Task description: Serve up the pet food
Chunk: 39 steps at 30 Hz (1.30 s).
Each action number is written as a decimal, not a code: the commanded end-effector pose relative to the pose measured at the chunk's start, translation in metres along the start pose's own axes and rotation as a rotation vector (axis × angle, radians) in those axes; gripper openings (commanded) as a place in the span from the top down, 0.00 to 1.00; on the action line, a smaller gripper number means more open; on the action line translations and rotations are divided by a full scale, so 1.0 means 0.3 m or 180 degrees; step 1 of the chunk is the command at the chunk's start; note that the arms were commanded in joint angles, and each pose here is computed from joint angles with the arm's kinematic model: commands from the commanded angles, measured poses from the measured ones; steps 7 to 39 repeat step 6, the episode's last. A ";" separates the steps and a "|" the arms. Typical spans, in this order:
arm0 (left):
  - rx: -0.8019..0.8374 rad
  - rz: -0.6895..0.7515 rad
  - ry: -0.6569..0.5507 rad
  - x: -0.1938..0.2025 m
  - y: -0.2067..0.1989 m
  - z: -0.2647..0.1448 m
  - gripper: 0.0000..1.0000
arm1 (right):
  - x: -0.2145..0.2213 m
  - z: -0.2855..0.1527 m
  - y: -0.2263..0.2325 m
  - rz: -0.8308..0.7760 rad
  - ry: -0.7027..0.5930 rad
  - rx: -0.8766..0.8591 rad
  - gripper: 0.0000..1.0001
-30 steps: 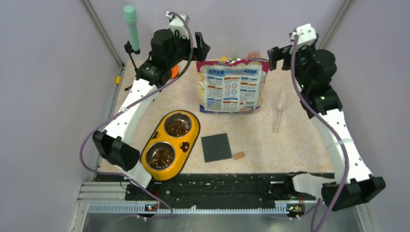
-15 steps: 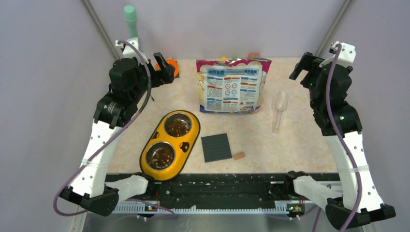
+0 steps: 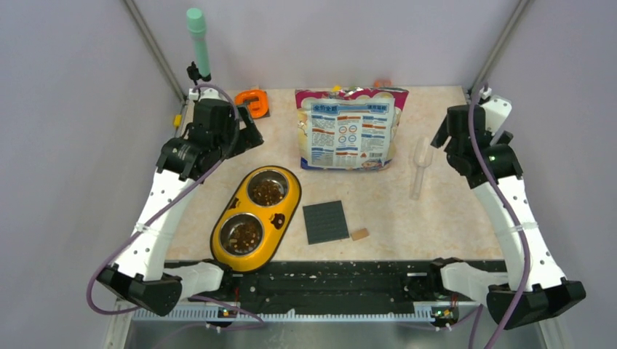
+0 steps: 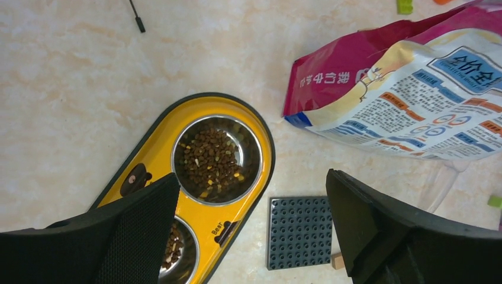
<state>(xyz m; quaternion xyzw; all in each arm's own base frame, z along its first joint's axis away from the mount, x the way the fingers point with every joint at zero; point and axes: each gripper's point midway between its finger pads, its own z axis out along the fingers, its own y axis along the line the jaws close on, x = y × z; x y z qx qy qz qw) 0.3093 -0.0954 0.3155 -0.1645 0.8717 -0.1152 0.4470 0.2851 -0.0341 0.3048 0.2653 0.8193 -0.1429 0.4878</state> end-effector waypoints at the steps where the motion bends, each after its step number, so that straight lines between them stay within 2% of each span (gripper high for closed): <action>1: -0.0131 -0.0167 -0.0052 0.004 0.027 0.002 0.02 | 0.027 -0.014 -0.030 0.0143 0.0023 0.0054 0.01; 39: -0.0200 -0.0161 -0.0036 0.005 0.035 0.013 0.02 | 0.027 -0.018 -0.033 0.0244 -0.0038 0.0023 0.01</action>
